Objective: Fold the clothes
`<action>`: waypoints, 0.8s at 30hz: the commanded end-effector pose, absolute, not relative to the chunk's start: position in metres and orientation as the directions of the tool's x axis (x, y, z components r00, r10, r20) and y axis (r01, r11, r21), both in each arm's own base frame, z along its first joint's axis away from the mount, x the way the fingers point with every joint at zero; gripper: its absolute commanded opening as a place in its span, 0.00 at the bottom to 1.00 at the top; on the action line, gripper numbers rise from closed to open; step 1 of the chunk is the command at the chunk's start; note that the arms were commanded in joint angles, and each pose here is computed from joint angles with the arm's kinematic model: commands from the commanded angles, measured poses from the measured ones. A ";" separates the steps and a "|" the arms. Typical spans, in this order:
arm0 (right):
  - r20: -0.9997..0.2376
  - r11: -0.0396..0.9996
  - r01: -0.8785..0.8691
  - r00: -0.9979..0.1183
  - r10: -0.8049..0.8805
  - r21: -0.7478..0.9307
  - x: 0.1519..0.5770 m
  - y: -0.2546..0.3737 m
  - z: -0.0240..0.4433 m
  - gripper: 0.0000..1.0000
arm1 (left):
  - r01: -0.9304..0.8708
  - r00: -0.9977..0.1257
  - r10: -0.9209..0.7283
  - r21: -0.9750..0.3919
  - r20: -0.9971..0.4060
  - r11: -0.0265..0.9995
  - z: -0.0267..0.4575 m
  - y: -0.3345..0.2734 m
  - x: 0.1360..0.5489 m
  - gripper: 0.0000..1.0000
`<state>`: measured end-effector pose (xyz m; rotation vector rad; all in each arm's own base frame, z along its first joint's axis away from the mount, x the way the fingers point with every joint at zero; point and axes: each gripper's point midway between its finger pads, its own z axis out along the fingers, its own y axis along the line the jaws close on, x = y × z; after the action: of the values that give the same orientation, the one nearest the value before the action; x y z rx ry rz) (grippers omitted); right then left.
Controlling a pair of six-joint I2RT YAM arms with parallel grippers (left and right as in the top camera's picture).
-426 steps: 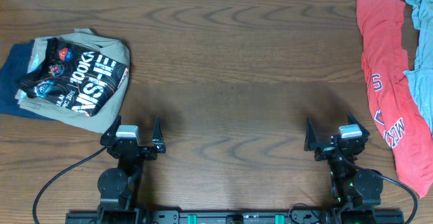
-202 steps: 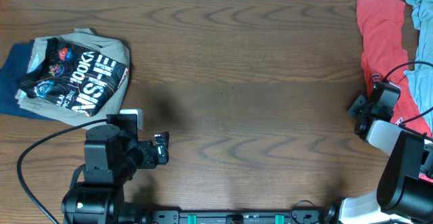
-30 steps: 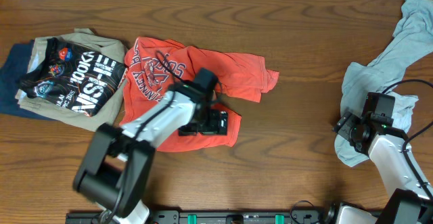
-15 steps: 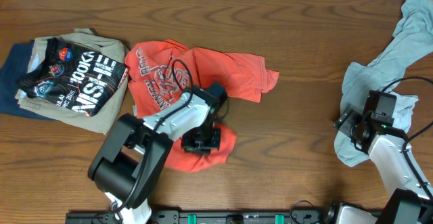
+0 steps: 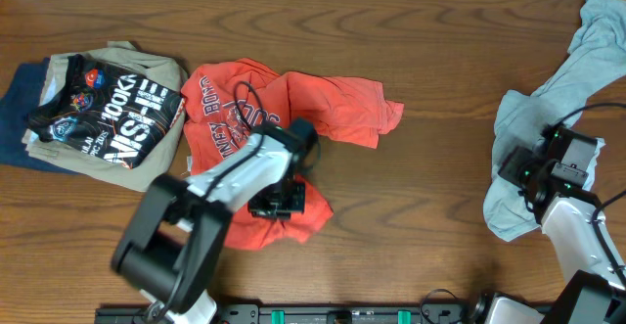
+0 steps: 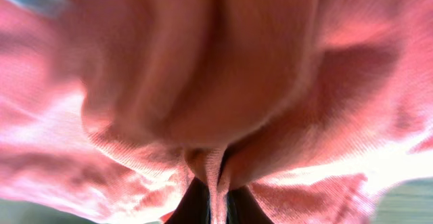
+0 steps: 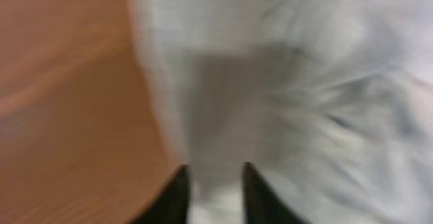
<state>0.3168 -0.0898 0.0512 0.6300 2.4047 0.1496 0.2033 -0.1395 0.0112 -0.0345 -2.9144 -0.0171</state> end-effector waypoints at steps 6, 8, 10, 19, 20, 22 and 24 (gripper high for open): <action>-0.613 0.926 0.139 -0.713 0.340 0.352 0.341 -0.045 0.067 0.01 | -0.089 -0.995 -0.092 -0.085 -0.028 0.992 0.048 -0.132 0.253 0.06; -0.605 0.932 0.175 -0.719 0.342 0.318 0.341 -0.053 0.058 0.01 | -0.103 -0.993 -0.108 -0.095 -0.043 0.990 0.052 -0.129 0.257 0.06; -0.592 0.934 0.212 -0.727 0.347 0.286 0.342 -0.061 0.045 0.01 | -0.113 -0.992 -0.117 -0.094 -0.041 0.989 0.052 -0.127 0.257 0.06; -0.557 0.923 0.344 -0.739 0.379 0.172 0.347 -0.093 -0.010 0.01 | -0.115 -0.993 -0.116 -0.078 -0.015 0.990 0.051 -0.124 0.251 0.06; -0.548 0.911 0.391 -0.736 0.397 0.135 0.342 -0.102 -0.015 0.01 | -0.114 -0.993 -0.115 -0.077 -0.014 0.990 0.051 -0.124 0.250 0.07; -0.533 0.830 0.557 -0.698 0.479 0.016 0.322 -0.135 -0.025 0.01 | -0.112 -0.993 -0.113 -0.076 -0.013 0.991 0.051 -0.123 0.250 0.06; -0.550 0.648 0.753 -0.591 0.590 -0.113 0.288 -0.175 -0.025 0.02 | -0.112 -0.993 -0.114 -0.072 -0.015 0.991 0.051 -0.123 0.250 0.06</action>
<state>0.3450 -0.1138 -0.0053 0.6564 2.4378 -0.0168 0.2510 -0.1275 0.0509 0.1680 -3.1489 0.1401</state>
